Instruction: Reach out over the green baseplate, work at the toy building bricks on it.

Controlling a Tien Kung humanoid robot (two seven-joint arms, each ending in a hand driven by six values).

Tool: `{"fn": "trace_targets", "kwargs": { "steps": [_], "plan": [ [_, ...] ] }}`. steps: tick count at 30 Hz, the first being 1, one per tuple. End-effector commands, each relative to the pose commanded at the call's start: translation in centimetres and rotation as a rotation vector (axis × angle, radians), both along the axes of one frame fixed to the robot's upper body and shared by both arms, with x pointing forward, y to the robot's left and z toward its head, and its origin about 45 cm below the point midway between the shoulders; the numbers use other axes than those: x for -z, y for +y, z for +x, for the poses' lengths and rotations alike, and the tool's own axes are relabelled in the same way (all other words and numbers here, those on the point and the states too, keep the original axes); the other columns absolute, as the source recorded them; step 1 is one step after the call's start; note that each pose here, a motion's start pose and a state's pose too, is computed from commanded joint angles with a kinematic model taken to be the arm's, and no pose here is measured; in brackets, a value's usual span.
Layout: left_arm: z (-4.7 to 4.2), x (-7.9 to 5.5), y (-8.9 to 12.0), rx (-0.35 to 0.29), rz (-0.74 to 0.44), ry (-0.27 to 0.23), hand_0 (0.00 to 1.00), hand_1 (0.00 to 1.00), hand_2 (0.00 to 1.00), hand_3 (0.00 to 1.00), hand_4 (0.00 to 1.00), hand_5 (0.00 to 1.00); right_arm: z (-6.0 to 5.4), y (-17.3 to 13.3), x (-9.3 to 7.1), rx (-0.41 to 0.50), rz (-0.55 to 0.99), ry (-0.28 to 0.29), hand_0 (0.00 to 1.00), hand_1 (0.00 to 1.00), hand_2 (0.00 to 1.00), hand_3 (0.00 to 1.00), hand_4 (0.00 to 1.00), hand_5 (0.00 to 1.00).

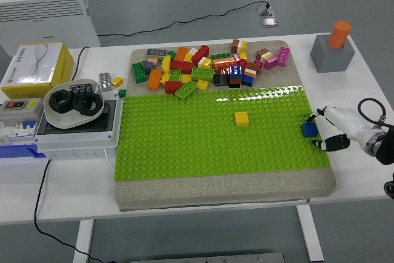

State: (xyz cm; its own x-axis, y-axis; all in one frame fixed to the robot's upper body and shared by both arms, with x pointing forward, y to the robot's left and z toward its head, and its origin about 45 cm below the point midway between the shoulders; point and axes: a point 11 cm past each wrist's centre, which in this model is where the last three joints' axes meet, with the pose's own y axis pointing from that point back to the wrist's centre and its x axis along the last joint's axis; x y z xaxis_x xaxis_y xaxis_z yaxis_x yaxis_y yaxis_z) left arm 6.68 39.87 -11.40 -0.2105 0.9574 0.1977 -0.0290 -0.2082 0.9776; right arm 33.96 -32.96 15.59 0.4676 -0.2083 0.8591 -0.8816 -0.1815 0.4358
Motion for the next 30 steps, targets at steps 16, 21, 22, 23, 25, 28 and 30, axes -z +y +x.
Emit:
{"fn": "trace_targets", "kwargs": {
  "steps": [16,21,22,23,25,28,30],
  "plan": [
    [0.11,-0.03,0.06,0.0,0.001,-0.005,0.626,0.472,0.599,0.719,0.998,0.998,0.38,-0.25,0.39,0.021,0.036,0.012,0.855,0.863,0.837,0.654,0.692,0.201],
    [0.08,-0.03,0.06,0.001,0.002,-0.004,0.626,0.472,0.598,0.718,0.998,0.998,0.36,-0.26,0.63,0.023,0.038,0.016,0.855,0.858,0.829,0.604,0.677,0.204],
    [0.07,-0.02,0.06,0.001,0.002,-0.004,0.626,0.472,0.598,0.718,0.998,0.998,0.37,-0.26,0.65,0.023,0.038,0.015,0.855,0.858,0.829,0.604,0.677,0.204],
    [0.06,-0.02,0.06,0.001,0.002,-0.004,0.626,0.472,0.598,0.718,0.998,0.998,0.38,-0.27,0.65,0.023,0.039,0.015,0.855,0.858,0.829,0.604,0.677,0.204],
    [0.05,-0.02,0.07,0.001,0.002,-0.004,0.626,0.472,0.598,0.718,0.998,0.998,0.39,-0.27,0.65,0.023,0.039,0.014,0.855,0.858,0.829,0.604,0.677,0.204],
    [0.03,-0.03,0.11,0.003,0.003,-0.003,0.626,0.472,0.597,0.717,0.998,0.998,0.41,-0.29,0.6,0.025,0.042,0.01,0.855,0.849,0.817,0.576,0.672,0.208],
    [0.05,-0.03,0.11,0.003,0.003,-0.003,0.626,0.472,0.597,0.717,0.998,0.998,0.43,-0.28,0.58,0.025,0.044,0.007,0.855,0.849,0.817,0.576,0.672,0.208]
  ]
}}
